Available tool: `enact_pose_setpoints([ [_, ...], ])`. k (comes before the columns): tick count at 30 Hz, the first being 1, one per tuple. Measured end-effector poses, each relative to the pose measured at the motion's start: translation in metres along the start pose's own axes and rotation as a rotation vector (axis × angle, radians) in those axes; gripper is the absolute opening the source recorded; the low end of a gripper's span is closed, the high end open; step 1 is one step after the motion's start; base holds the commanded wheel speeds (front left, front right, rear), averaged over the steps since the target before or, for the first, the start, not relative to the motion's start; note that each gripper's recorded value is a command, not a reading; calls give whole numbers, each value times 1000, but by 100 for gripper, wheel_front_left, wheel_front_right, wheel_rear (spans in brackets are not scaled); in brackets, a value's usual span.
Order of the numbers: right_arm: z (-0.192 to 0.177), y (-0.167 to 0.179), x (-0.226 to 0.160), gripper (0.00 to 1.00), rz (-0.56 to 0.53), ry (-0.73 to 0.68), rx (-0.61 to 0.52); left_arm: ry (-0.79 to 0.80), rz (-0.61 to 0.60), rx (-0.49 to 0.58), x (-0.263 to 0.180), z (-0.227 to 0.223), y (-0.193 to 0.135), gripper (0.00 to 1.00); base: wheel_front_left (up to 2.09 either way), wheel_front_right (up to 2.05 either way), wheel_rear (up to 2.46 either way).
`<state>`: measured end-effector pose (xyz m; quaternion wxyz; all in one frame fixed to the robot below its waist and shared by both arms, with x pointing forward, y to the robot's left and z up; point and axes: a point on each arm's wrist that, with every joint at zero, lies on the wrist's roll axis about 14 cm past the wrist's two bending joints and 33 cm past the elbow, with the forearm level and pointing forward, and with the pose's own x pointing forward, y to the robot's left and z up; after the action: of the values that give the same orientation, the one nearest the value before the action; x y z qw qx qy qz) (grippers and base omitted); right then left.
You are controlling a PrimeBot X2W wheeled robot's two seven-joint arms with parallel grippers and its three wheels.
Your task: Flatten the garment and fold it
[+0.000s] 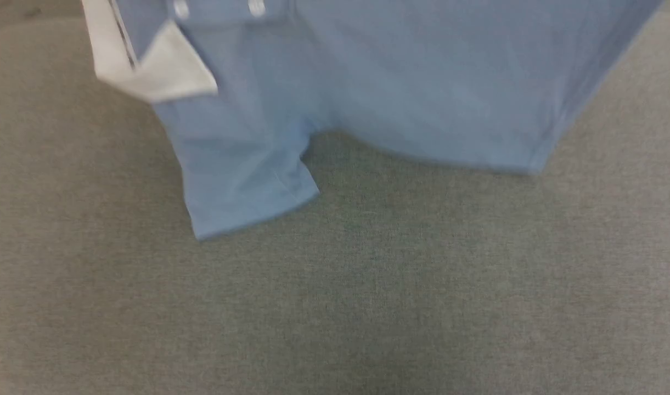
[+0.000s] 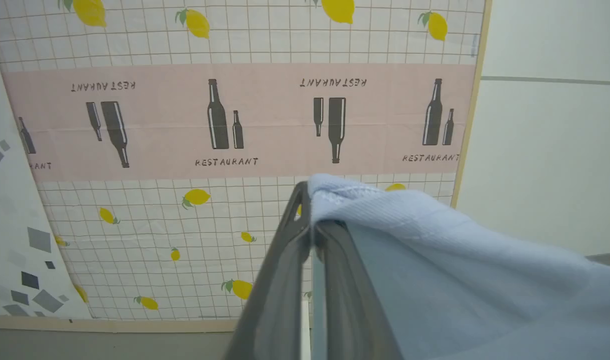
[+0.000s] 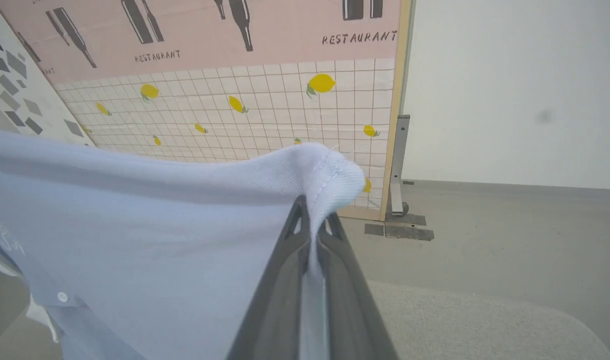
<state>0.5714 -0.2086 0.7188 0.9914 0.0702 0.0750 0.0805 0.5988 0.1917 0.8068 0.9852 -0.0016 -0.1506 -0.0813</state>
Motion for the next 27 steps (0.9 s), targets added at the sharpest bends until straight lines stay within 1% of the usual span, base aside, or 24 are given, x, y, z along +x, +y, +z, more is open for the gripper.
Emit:
enact_pose_setpoints([
  [4,12,-2,39,0,-27,-54,5,-65,50,43,33,-3,15,0,0,0,0],
  [8,13,-9,73,0,-58,-106,18,-149,90,88,58,-10,24,0,0,0,0],
  [13,8,-24,104,0,-96,-155,50,-221,112,116,79,-25,30,0,0,0,0],
  [16,-4,-30,121,0,-108,-151,60,-239,123,114,88,-43,34,0,0,0,0],
  [19,-25,-36,137,0,-113,-126,74,-218,133,103,95,-72,38,0,0,0,0],
  [23,-61,-41,156,0,-120,-63,85,-154,140,89,101,-117,44,0,0,0,0],
  [27,-100,-43,167,0,-113,6,99,-91,143,67,97,-160,47,0,0,0,0],
])
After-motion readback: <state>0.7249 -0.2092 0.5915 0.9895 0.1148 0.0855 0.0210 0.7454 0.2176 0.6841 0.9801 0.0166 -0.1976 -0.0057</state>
